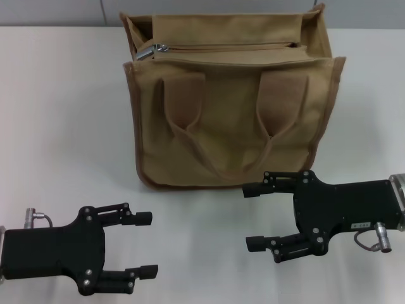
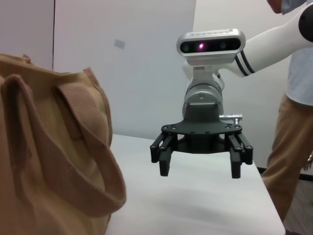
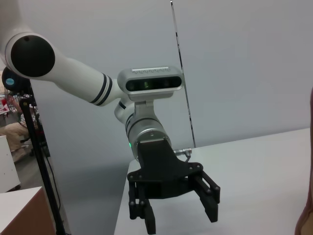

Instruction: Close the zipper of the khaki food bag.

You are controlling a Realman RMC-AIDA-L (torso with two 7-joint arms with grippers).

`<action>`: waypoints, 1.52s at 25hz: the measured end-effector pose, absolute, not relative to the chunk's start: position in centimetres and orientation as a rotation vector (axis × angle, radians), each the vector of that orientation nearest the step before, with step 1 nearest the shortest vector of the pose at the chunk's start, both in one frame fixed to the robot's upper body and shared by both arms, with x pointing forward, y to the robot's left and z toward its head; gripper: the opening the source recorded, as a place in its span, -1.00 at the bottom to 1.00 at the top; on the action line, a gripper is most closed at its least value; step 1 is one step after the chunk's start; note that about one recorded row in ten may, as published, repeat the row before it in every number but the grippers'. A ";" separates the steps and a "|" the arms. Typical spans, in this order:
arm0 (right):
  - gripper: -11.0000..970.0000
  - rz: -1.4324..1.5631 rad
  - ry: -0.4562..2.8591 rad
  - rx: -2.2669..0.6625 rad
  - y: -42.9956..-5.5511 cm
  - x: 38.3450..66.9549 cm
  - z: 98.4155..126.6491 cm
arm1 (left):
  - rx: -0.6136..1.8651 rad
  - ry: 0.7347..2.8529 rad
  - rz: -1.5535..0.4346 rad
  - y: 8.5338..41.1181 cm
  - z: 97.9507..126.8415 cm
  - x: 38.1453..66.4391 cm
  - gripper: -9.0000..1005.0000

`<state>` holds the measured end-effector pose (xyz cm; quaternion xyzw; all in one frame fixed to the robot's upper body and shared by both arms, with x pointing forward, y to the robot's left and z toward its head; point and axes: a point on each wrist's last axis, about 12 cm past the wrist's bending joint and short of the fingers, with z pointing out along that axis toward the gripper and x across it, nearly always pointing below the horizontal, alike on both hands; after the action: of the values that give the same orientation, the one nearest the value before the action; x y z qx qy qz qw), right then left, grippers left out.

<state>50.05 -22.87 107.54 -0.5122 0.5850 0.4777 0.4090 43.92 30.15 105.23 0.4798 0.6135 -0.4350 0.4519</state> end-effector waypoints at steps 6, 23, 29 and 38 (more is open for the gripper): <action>0.71 1.204 1.469 -1.286 -22.7 50.1 107.6 | 1.175 1.523 -1.054 29.9 105.1 44.2 0.55; 0.71 1.244 1.436 -1.207 -22.2 49.4 106.7 | 0.788 1.506 -0.744 32.9 104.9 44.8 0.51; 0.71 1.233 1.372 -1.164 -21.7 48.5 105.8 | 0.520 1.471 -0.515 34.9 104.4 45.1 0.50; 0.71 1.228 1.364 -1.129 -21.2 47.8 104.9 | 0.614 1.504 -0.513 31.8 103.8 48.9 0.48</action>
<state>47.85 -21.17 104.89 -0.4613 0.5577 0.5019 0.4736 48.93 31.81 103.78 0.2713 0.6644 -0.2265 0.6585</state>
